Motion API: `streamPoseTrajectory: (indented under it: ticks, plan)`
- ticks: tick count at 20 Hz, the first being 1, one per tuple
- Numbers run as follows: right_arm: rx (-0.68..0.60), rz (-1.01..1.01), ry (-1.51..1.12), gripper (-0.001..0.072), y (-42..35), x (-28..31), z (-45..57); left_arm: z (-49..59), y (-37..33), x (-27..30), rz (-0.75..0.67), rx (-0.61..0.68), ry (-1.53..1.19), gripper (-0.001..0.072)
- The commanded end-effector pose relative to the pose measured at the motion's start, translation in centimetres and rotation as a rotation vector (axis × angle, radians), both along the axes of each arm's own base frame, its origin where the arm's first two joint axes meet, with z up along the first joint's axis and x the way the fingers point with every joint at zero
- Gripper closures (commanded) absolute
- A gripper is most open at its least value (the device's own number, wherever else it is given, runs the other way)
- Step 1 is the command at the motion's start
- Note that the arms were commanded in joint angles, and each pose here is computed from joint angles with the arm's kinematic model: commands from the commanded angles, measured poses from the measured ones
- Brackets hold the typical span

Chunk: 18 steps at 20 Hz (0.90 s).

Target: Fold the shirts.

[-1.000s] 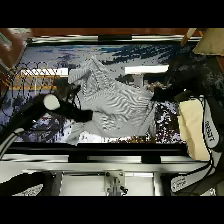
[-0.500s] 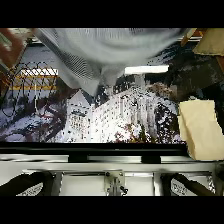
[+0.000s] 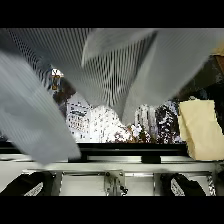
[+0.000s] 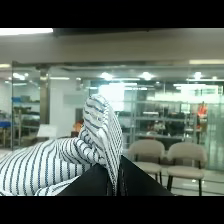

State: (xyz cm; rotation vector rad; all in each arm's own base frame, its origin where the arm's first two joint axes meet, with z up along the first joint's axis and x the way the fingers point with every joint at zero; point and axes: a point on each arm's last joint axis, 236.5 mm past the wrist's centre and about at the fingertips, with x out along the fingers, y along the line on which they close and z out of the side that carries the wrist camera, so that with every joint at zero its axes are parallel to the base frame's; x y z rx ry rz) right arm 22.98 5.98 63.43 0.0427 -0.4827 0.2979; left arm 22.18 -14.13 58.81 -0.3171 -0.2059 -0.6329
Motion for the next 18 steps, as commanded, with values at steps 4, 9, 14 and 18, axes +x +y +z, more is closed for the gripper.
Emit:
streamPoseTrajectory:
  ticks: [4,9,14,18]
  plan:
    - [-0.155,-0.069,0.244,0.0632,0.1,0.1,-6.0,-10.3,1.4,0.3,0.071,0.277,0.342,0.0661]
    - [-0.222,-0.142,0.679,0.0631,-2.1,-0.4,-16.2,-20.2,3.0,-1.8,0.064,0.511,0.713,0.0661]
    - [-0.174,-0.066,1.185,0.0631,-2.2,-0.2,-27.6,-27.6,2.9,-1.3,0.030,0.622,0.960,0.0660]
    - [-0.104,0.070,1.492,0.0631,-1.0,4.1,-37.3,-35.0,1.5,3.4,0.028,0.651,1.109,0.0661]
